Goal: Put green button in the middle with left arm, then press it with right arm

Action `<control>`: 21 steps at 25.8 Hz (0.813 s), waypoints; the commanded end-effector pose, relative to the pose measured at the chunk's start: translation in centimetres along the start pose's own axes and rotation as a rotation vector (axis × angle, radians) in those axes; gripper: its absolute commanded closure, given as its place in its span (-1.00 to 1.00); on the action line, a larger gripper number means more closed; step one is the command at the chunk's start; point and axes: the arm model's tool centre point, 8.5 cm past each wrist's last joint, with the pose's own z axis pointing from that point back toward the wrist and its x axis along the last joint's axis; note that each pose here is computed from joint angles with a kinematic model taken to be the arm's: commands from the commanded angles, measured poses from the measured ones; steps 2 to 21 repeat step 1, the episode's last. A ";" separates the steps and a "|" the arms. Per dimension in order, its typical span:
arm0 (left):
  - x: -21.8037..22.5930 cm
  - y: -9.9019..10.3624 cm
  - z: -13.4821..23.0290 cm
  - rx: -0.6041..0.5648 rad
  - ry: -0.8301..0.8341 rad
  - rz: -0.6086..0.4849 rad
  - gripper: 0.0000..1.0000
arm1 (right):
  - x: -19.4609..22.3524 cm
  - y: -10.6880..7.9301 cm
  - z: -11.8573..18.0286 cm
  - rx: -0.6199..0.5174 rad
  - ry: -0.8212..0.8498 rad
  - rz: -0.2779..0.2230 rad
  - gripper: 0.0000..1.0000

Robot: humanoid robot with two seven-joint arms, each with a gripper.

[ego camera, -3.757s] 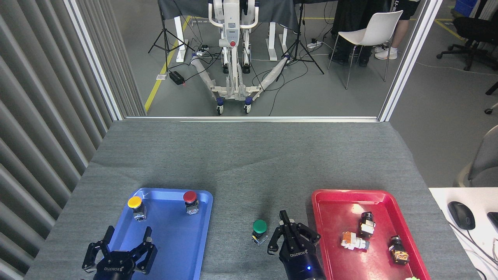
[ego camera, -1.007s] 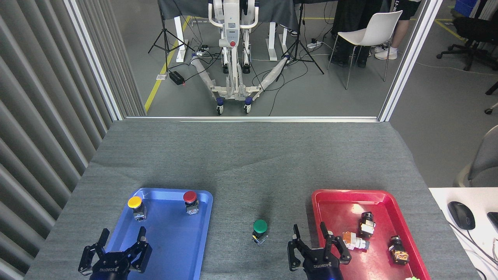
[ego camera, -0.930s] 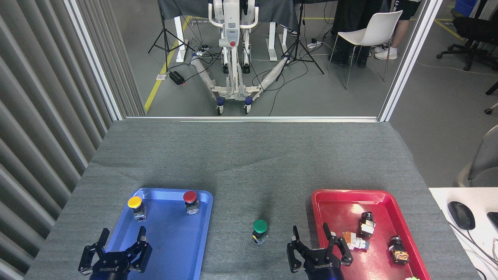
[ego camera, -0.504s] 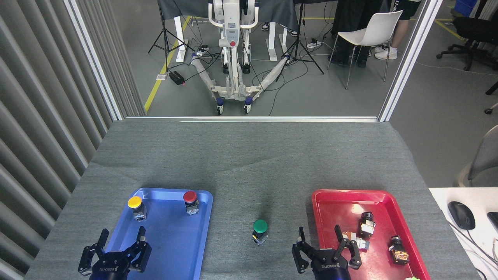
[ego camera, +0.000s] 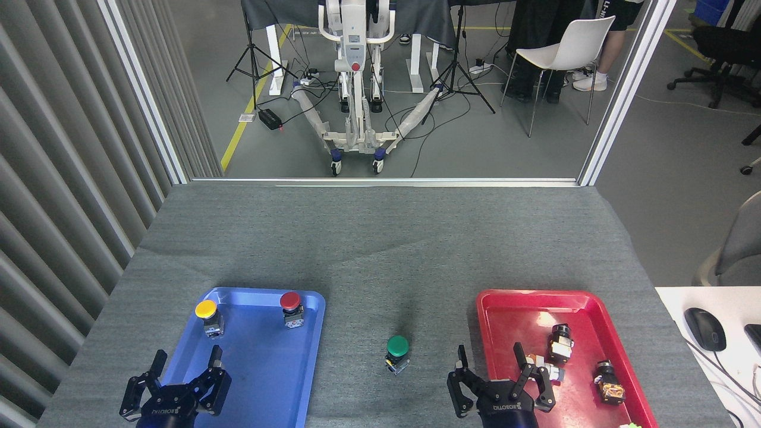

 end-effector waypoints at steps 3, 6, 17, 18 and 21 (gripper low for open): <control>-0.1 -0.2 0.0 -0.005 0.012 0.015 -0.99 | 0.1 0.1 0.2 0.003 -0.001 -0.001 -1.00; -0.1 -0.2 0.0 -0.005 0.012 0.015 -0.99 | 0.1 0.1 0.2 0.003 -0.001 -0.001 -1.00; -0.1 -0.2 0.0 -0.005 0.012 0.015 -0.99 | 0.1 0.1 0.2 0.003 -0.001 -0.001 -1.00; -0.1 -0.2 0.0 -0.005 0.012 0.015 -0.99 | 0.1 0.1 0.2 0.003 -0.001 -0.001 -1.00; -0.1 -0.2 0.0 -0.005 0.012 0.015 -0.99 | 0.1 0.1 0.2 0.003 -0.001 -0.001 -1.00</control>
